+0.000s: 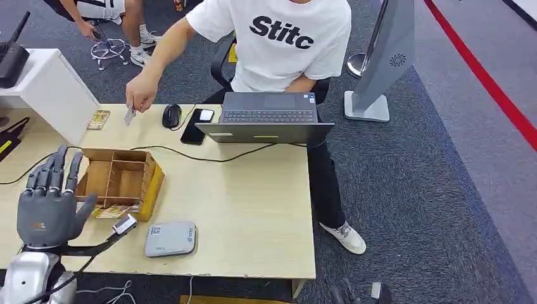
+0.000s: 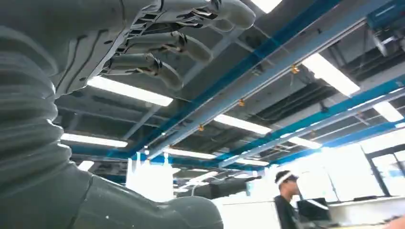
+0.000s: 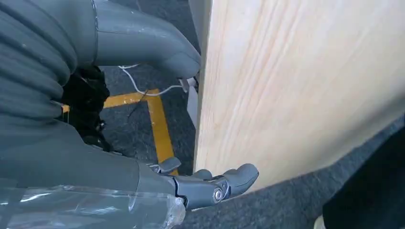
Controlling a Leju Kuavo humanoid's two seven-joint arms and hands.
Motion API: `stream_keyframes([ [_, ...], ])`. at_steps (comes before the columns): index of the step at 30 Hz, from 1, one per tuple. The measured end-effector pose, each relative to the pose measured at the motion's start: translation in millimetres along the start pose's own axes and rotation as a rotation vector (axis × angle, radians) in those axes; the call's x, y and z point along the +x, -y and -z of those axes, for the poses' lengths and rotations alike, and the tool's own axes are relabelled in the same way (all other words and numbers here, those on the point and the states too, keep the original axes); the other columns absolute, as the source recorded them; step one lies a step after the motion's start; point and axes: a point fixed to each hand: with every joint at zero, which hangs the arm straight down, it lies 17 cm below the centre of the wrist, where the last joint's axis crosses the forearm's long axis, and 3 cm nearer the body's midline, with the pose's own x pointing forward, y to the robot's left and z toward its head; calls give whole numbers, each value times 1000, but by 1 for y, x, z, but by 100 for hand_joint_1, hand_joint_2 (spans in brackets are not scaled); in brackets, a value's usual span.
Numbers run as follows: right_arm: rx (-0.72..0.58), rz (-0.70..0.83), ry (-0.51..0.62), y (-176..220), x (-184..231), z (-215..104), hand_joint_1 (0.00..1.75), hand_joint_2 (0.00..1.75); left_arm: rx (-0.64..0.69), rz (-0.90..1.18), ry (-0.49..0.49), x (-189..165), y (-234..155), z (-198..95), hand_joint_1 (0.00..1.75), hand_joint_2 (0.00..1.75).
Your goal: Pass the card to the sensor for recognition and then transmit it.
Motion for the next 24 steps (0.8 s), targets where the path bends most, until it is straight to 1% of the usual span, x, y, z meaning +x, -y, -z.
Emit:
stream_keyframes([
  [4, -24, 6, 11, 9, 1, -2, 0, 175, -5, -82, -30, 22, -6, -17, 0, 175],
  [8, -36, 9, 15, 14, 2, -2, 0, 175, -41, -83, -18, 40, -1, -31, 0, 175],
  [12, -42, 11, 16, 16, 2, -2, 0, 175, -64, -76, -15, 49, 3, -39, 0, 175],
  [13, -42, 11, 16, 16, 2, -2, 0, 175, -80, -59, -22, 46, 8, -42, 0, 175],
  [14, -42, 10, 15, 17, 2, -2, 0, 175, -100, -47, -50, 40, 15, -47, 0, 175],
  [15, -41, 7, 13, 16, 1, -3, 0, 175, -128, -33, -82, 30, 25, -53, 0, 175],
  [17, -39, 3, 11, 17, 1, -3, 0, 175, -177, -16, -114, 19, 46, -67, 0, 175],
  [20, -38, 2, 10, 16, 1, -2, 0, 175, -259, -1, -108, 13, 76, -87, 0, 175],
  [22, -37, 1, 9, 17, 1, -2, 0, 175, -297, 6, -97, 11, 88, -97, 0, 175],
  [24, -36, -1, 6, 16, 1, -2, 0, 175, -326, 19, -109, 4, 98, -104, 0, 175],
])
